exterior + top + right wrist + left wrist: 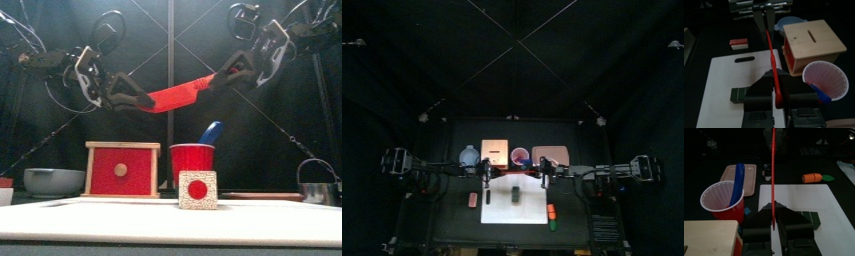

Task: Cut the sushi into 4 pieces with the knife
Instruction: Cut the sushi into 4 pieces

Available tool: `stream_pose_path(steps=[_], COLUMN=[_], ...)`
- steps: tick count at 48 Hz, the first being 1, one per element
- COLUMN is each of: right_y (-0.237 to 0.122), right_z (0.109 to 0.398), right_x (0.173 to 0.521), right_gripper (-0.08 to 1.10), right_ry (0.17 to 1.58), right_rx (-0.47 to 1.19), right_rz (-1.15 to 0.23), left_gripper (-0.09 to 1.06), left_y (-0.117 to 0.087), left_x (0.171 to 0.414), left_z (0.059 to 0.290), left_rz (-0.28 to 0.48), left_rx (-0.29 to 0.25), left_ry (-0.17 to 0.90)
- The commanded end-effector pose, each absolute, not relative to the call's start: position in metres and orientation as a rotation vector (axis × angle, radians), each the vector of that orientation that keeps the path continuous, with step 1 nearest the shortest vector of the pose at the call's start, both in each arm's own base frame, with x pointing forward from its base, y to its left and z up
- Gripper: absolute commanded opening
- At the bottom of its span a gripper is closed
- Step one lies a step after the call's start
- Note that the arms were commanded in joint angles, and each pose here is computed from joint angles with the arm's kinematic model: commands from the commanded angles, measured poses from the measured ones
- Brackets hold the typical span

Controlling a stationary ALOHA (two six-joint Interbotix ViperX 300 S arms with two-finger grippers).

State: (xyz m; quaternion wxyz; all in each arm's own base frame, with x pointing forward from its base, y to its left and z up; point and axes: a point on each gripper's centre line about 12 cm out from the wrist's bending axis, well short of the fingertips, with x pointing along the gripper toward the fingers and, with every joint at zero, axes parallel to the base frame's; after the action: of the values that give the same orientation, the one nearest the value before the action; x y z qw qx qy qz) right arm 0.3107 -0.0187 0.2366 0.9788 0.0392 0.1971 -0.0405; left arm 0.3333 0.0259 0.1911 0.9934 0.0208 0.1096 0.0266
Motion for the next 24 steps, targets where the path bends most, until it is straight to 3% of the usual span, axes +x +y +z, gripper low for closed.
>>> stream_pose_path(steps=[1,24], right_y=[-0.012,0.009], right_z=[0.236,0.198], right_x=[0.321,0.327], right_gripper=[0.25,0.24], right_ry=[0.428,0.654], right_rx=[0.082,0.080], right_rz=[-0.060,0.006], left_gripper=[0.24,0.22], left_y=[0.024,-0.005], left_x=[0.338,0.348], left_z=[0.200,0.164], left_rz=[0.046,-0.052], left_rx=[0.044,0.062], left_ry=[0.184,0.285])
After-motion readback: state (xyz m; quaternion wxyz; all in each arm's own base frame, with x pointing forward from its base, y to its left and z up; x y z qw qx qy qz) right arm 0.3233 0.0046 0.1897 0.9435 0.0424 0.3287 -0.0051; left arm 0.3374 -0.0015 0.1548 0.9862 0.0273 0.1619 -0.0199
